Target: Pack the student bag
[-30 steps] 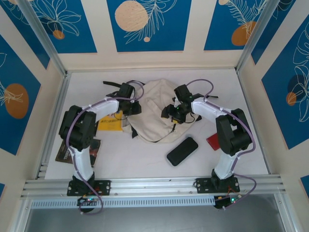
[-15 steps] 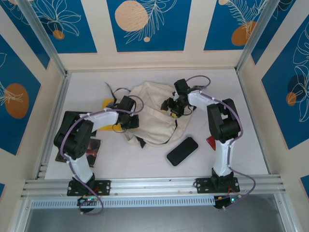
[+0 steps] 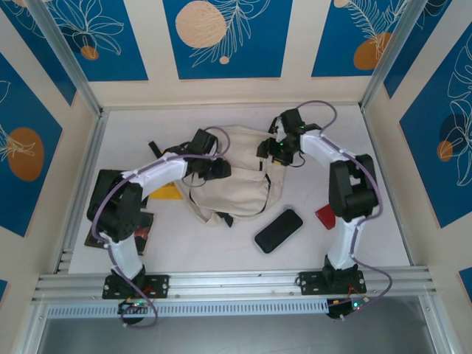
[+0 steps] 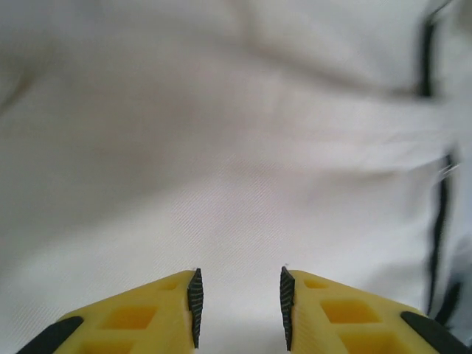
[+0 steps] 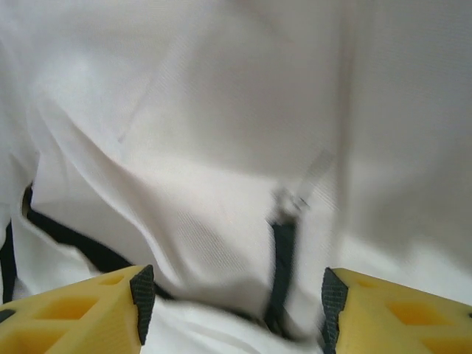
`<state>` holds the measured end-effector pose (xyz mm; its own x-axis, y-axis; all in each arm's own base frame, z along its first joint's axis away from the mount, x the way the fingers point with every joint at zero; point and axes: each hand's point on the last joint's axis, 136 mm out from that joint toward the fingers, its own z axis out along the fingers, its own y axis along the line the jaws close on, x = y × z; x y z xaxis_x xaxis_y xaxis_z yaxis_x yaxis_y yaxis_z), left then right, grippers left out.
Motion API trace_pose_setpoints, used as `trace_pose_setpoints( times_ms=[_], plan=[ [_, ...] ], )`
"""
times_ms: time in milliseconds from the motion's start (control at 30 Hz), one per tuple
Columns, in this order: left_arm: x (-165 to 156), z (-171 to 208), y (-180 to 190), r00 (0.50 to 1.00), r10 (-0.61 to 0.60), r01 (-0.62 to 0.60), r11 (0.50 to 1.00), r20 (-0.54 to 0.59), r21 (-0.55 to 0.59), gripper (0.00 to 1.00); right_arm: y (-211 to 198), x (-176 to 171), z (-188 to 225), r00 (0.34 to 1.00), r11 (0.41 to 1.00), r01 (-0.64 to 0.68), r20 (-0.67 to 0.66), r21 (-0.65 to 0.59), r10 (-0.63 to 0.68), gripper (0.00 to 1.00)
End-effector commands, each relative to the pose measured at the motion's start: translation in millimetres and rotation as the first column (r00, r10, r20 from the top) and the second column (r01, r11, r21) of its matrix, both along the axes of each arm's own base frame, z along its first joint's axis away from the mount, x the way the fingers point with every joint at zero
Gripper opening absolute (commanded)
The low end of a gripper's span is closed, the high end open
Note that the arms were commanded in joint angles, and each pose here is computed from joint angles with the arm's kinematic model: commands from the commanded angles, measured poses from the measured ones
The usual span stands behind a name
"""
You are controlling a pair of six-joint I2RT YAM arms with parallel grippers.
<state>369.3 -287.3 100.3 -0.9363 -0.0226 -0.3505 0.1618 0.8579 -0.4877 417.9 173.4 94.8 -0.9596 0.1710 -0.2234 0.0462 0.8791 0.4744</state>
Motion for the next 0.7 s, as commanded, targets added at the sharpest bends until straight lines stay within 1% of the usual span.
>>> trace_pose_setpoints(
  times_ms=[0, 33, 100, 167, 300, 400, 433, 467, 500, 567, 667],
  plan=[
    [5.0, -0.3, -32.2, 0.997, -0.078, 0.078, 0.997, -0.006, -0.023, 0.34, -25.3, -28.4, -5.2, 0.998, 0.992, -0.062, -0.023, -0.112, 0.06, 0.59],
    [10.1, 1.1, -38.3, 0.997, -0.08, 0.08, 0.996, 0.0, -0.026, 0.33, -27.5, -33.8, -8.9, 0.996, 0.988, -0.089, -0.029, -0.129, 0.086, 0.54],
    [22.0, 3.9, -52.6, 0.997, -0.076, 0.076, 0.996, 0.009, -0.041, 0.3, -31.7, -44.7, -20.3, 0.99, 0.978, -0.133, -0.062, -0.163, 0.124, 0.52],
    [34.8, 5.5, -64.7, 0.998, -0.067, 0.068, 0.996, 0.018, -0.054, 0.26, -28.0, -47.7, -25.3, 0.985, 0.971, -0.167, -0.072, -0.169, 0.157, 0.46],
    [62.9, -3.5, -80.1, 0.999, -0.028, 0.029, 0.998, 0.026, -0.051, 0.19, -7.6, -46.3, -30.7, 0.97, 0.957, -0.24, -0.078, -0.165, 0.23, 0.46],
    [78.4, -18.5, -83.5, 1.0, -0.012, 0.012, 1.0, 0.024, -0.005, 0.15, -2.4, -44.9, -42.9, 0.962, 0.937, -0.27, -0.107, -0.223, 0.252, 0.46],
    [82.3, -22.5, -83.8, 1.0, -0.009, 0.009, 1.0, 0.024, 0.009, 0.14, -2.5, -44.4, -46.3, 0.96, 0.931, -0.275, -0.114, -0.238, 0.255, 0.45],
    [86.0, -28.4, -83.6, 1.0, -0.005, 0.004, 1.0, 0.022, 0.027, 0.13, -3.3, -44.0, -49.5, 0.959, 0.927, -0.278, -0.123, -0.252, 0.254, 0.41],
    [88.7, -34.4, -83.7, 1.0, -0.003, 0.002, 0.999, 0.019, 0.044, 0.13, -3.9, -44.2, -52.3, 0.959, 0.924, -0.278, -0.131, -0.263, 0.252, 0.39],
    [93.7, -43.4, -82.3, 1.0, 0.004, -0.005, 0.998, 0.01, 0.068, 0.12, -6.6, -43.2, -56.1, 0.96, 0.918, -0.276, -0.137, -0.286, 0.246, 0.39],
    [96.5, -58.6, -80.6, 1.0, 0.013, -0.012, 0.995, -0.006, 0.102, 0.11, -6.5, -43.0, -58.5, 0.958, 0.914, -0.284, -0.137, -0.29, 0.254, 0.38]
  ],
)
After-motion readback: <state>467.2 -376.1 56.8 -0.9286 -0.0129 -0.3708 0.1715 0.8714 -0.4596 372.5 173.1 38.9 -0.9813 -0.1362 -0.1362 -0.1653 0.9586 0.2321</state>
